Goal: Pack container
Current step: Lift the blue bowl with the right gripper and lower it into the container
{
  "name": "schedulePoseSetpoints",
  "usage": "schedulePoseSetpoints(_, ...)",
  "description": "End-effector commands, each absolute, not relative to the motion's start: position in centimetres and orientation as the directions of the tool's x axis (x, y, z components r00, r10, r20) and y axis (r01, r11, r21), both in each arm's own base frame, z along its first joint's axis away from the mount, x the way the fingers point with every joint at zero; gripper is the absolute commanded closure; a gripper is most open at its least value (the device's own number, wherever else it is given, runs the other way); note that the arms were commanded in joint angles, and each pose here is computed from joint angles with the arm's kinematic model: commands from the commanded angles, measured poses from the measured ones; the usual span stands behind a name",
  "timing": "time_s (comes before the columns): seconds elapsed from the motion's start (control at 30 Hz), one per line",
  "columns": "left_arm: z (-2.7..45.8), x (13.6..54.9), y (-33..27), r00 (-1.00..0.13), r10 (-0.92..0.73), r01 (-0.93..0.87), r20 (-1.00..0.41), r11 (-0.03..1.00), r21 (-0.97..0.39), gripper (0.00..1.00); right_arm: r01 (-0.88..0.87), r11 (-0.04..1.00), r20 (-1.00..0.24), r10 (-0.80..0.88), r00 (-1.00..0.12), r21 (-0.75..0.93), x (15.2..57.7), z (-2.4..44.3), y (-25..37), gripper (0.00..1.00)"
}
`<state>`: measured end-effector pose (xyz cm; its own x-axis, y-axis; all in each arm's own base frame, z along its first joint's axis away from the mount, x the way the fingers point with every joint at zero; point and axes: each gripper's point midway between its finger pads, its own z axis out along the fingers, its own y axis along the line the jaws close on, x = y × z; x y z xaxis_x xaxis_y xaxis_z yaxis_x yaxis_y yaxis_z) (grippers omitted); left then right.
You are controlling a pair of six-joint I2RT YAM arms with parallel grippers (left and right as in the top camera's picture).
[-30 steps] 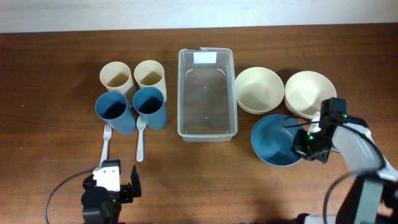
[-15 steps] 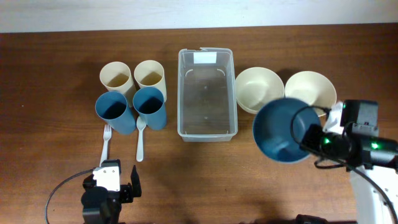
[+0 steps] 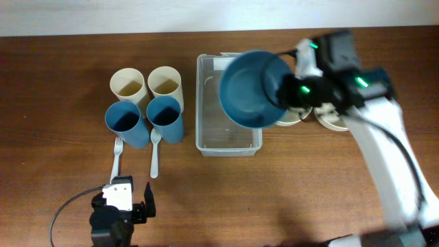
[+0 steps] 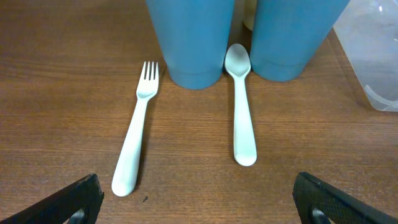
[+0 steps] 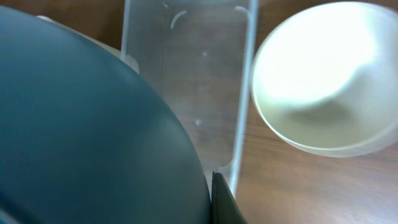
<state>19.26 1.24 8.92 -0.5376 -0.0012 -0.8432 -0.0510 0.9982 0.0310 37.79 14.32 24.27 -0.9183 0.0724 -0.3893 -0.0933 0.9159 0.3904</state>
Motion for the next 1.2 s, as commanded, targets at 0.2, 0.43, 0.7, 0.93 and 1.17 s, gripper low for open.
schedulePoseSetpoints(0.2, 8.8, 19.3, 1.0, -0.537, 0.017, -0.029, -0.844, 0.999, 0.039, 0.01, -0.097, 0.887, -0.251, 0.022, -0.968, 0.451, 45.1, 15.6, 20.4, 0.96)
schedulePoseSetpoints(0.43, 8.8, 19.3, 1.0, -0.537, 0.017, -0.029, -0.844, 0.999, 0.039, 0.0, -0.093, 0.89, -0.324, 0.064, -0.944, 0.446, 48.8, 13.8, 20.2, 0.96)
schedulePoseSetpoints(0.7, 8.8, 19.3, 1.0, -0.537, 0.017, -0.029, -0.844, 0.999, 0.039, 0.0, -0.072, 0.886, -0.343, 0.102, -0.934, 0.458, 49.8, 14.0, 19.7, 0.96)
schedulePoseSetpoints(0.93, 8.8, 19.3, 1.0, -0.537, 0.017, -0.029, -0.844, 0.999, 0.039, 0.0, -0.063, 0.9, -0.364, 0.11, -0.925, 0.431, 50.3, 13.9, 19.2, 0.96)
schedulePoseSetpoints(1.17, 8.8, 19.3, 1.0, -0.537, 0.017, -0.029, -0.844, 0.999, 0.039, 0.01, -0.039, 0.906, -0.326, 0.111, -0.939, 0.422, 50.4, 11.6, 19.1, 0.96)
